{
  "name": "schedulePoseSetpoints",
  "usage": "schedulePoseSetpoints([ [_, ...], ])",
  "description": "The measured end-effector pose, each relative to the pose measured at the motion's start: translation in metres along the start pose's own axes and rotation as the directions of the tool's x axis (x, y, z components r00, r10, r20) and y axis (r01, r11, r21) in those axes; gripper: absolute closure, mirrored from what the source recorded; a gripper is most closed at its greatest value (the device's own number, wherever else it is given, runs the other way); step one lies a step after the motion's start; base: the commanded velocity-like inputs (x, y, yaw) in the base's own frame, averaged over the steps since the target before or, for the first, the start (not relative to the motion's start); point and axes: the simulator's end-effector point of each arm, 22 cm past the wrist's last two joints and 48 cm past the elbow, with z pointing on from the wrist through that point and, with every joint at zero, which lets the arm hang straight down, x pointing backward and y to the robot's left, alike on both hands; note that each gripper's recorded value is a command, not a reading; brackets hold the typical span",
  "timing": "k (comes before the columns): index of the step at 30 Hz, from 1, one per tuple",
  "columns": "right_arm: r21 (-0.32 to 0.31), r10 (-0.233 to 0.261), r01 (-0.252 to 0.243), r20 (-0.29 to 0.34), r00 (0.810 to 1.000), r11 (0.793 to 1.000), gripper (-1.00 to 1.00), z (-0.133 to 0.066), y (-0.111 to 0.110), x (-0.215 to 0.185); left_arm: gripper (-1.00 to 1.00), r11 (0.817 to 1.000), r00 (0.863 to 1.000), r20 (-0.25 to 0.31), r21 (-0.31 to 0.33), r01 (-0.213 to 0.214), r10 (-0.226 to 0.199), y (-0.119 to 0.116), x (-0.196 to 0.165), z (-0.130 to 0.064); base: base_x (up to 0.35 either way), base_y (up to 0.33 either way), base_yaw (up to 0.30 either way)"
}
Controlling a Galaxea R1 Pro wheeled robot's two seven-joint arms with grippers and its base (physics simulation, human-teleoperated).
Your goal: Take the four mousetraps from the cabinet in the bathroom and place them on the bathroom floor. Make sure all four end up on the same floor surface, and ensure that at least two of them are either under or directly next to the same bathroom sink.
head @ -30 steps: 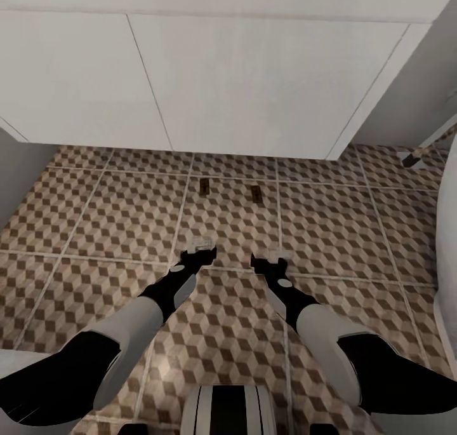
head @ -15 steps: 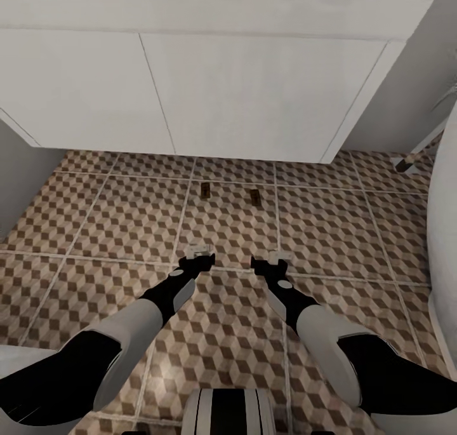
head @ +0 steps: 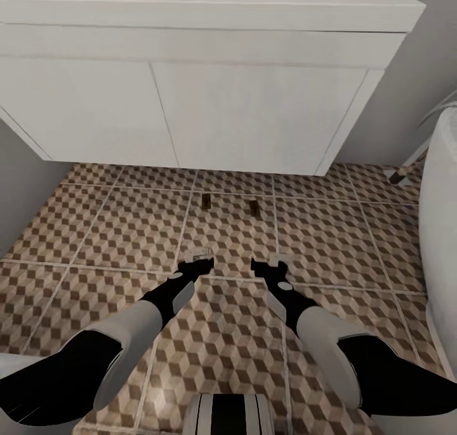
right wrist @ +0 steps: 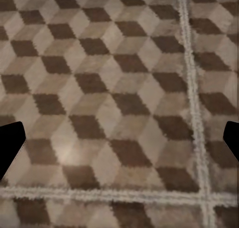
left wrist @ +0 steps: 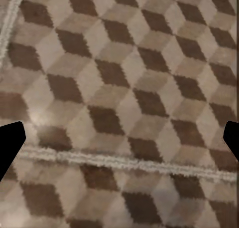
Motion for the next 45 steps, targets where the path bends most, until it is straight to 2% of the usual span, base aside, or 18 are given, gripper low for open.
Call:
schedulePoseSetpoints([
  [13, -0.004, -0.002, 0.002, 0.045, 0.999, 1.0, -1.0, -0.014, 0.003, -0.033, -1.0, 1.0, 0.999, 0.038, 0.008, -0.005, 0.005, -0.007, -0.031, -0.018, 0.0, 0.0, 0.0],
  [32, -0.007, -0.005, 0.006, 0.112, 0.994, 1.0, -1.0, -0.038, 0.007, -0.082, -1.0, 1.0, 0.999, 0.031, 0.021, -0.021, 0.02, -0.018, -0.061, -0.046, 0.0, 0.0, 0.0],
  [33, -0.007, -0.005, 0.006, 0.107, 0.994, 1.0, -1.0, -0.039, 0.007, -0.082, -1.0, 1.0, 1.0, 0.002, 0.022, 0.006, -0.006, -0.019, -0.056, -0.048, 0.0, 0.0, 0.0],
  [34, -0.007, -0.006, 0.007, 0.109, 0.994, 1.0, -1.0, -0.04, 0.008, -0.084, -1.0, 1.0, 1.0, 0.003, 0.022, 0.01, -0.01, -0.019, -0.058, -0.049, 0.0, 0.0, 0.0],
  [45, -0.005, -0.014, 0.015, 0.11, 0.994, 1.0, -1.0, -0.056, 0.008, -0.093, -1.0, 1.0, 1.0, 0.007, 0.016, 0.019, -0.02, -0.019, -0.069, -0.066, 0.0, 0.0, 0.0],
])
